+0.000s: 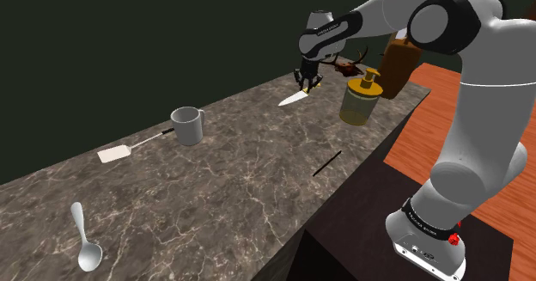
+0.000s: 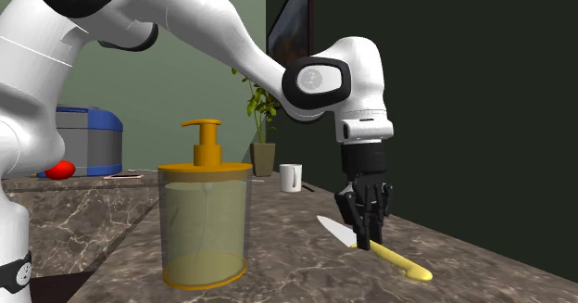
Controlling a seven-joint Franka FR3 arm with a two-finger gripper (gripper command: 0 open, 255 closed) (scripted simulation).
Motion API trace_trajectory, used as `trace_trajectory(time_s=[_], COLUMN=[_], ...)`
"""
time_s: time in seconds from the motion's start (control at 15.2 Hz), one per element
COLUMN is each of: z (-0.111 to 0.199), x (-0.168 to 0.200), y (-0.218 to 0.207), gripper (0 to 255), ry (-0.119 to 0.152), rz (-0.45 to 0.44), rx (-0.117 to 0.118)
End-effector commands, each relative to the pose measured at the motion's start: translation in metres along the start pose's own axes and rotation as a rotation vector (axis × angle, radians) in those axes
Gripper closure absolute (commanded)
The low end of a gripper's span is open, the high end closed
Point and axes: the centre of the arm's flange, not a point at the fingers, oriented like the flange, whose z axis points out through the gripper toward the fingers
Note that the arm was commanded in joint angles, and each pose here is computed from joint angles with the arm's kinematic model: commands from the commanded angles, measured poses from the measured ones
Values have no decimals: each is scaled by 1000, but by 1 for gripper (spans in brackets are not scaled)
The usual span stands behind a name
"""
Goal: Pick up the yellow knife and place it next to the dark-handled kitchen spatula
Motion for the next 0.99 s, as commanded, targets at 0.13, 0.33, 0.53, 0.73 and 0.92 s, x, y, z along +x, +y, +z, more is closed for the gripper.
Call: trace_trajectory(time_s=[0.13,0.33,0.53,0.73,0.92], z=[0,0,-15,-31,-47], x=[0,0,1,2,3], y=[0,0,0,-1,-1], gripper=[255,255,255,255,255], ry=[-1,-1,-1,-1,-1], rz=[0,0,0,0,0], rx=[-1,-1,-1,-1,-1])
